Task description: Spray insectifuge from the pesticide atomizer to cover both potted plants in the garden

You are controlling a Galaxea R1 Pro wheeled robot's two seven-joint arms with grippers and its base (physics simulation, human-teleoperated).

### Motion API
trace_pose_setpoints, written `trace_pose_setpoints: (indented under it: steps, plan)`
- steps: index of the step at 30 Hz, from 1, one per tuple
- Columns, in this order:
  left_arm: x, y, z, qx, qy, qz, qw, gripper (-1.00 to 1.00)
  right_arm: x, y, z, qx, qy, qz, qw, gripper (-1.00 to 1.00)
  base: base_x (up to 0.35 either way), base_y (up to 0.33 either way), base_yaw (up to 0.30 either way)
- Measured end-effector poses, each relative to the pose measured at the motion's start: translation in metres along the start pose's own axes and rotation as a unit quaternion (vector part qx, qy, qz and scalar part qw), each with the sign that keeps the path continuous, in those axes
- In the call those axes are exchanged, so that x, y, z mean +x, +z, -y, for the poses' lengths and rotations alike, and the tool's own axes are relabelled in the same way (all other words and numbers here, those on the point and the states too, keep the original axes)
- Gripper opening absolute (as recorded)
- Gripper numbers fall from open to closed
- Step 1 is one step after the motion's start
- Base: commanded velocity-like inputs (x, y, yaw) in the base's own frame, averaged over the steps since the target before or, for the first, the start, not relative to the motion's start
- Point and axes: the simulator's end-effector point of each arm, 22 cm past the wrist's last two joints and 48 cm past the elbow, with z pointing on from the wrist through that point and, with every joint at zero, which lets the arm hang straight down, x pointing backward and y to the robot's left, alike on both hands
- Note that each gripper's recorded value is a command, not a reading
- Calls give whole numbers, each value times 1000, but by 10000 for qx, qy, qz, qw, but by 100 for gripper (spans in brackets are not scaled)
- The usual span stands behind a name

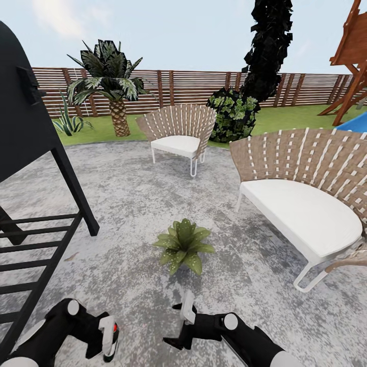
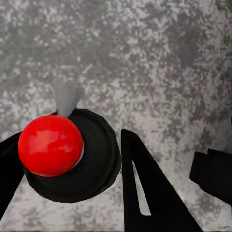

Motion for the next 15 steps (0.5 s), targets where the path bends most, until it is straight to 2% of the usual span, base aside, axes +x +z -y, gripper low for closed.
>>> trace_pose_setpoints:
  steps: [3,4,6,8,10,11,12,13,14,15]
  plan:
    - [22,-11,-6,-108,-90,-155,9998,-100,1,0,0,6,6,-13,10000,100,0,0,0]
    - [25,-13,-10,-179,-144,-143,9996,-100,2,-1,1,11,14,-25,10000,100,0,0,0]
    - [26,-20,-25,-518,-397,27,9979,-100,8,-4,3,41,34,-77,10000,100,0,0,0]
    - [26,-26,-45,-988,-770,299,9917,-100,27,-16,11,130,71,-245,9996,100,0,0,0]
    - [26,-22,-57,-1358,-1319,681,9796,-100,58,-34,19,236,197,-526,9981,100,0,0,0]
    - [29,-20,-61,-1496,-1572,816,9727,-100,75,-43,22,305,301,-679,9968,100,0,0,0]
    - [42,-12,-68,-1866,-2214,1061,9513,-100,117,-63,32,688,731,-999,9899,100,0,0,0]
    - [49,-6,-73,-2143,-2561,1203,9349,-100,149,-80,38,1038,1108,-1199,9811,100,0,0,0]
    - [53,-1,-80,-2482,-2799,1365,9173,-100,168,-93,44,1391,1405,-1249,9723,100,0,0,0]
    - [55,1,-84,-2736,-2938,1483,9038,-100,179,-102,48,1626,1561,-1254,9662,100,0,0,0]
